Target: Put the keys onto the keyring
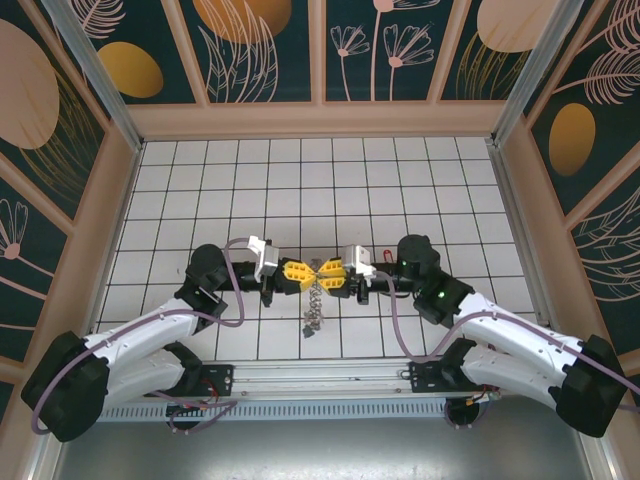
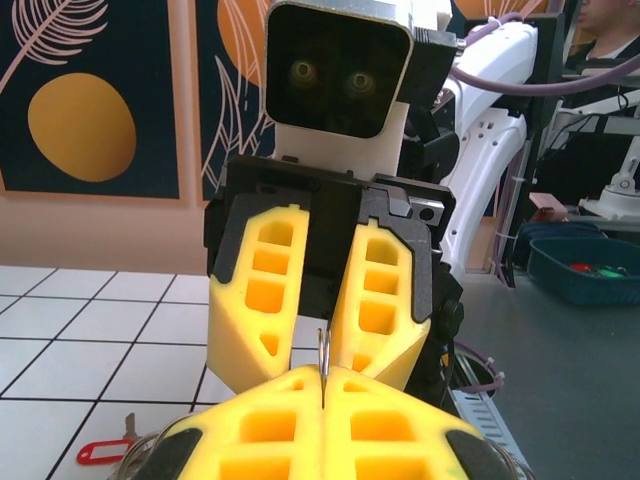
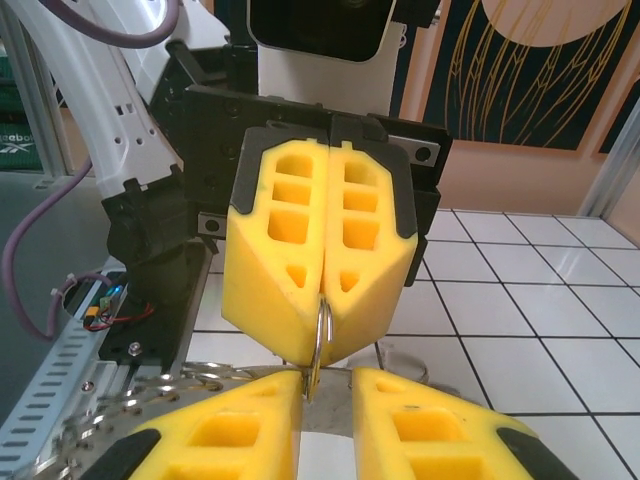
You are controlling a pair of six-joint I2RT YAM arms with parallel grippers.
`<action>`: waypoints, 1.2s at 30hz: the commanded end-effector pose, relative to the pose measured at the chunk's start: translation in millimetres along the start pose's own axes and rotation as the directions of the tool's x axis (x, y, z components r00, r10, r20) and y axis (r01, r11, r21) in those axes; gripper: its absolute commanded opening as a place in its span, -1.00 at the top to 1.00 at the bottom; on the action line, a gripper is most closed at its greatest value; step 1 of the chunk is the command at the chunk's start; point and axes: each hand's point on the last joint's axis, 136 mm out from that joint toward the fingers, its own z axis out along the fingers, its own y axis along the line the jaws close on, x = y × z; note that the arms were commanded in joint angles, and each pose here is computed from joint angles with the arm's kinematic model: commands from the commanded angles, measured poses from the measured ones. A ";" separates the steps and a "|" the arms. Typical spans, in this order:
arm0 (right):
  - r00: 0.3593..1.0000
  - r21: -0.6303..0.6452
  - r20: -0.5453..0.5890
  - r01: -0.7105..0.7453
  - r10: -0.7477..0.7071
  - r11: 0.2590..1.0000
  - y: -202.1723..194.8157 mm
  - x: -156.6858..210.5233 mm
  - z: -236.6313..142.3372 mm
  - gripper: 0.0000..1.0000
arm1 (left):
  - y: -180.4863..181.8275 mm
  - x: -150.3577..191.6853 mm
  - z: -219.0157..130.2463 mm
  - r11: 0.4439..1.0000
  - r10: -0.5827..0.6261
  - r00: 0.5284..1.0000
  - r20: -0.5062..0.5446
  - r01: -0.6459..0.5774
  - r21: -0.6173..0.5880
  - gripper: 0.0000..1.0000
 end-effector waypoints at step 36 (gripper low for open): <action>0.854 -0.017 -0.490 0.190 -0.174 0.982 -17.6 34.9 -18.1 1.00 | 17.5 42.8 1.4 0.993 0.097 0.935 -0.342 -0.114 -0.030 0.25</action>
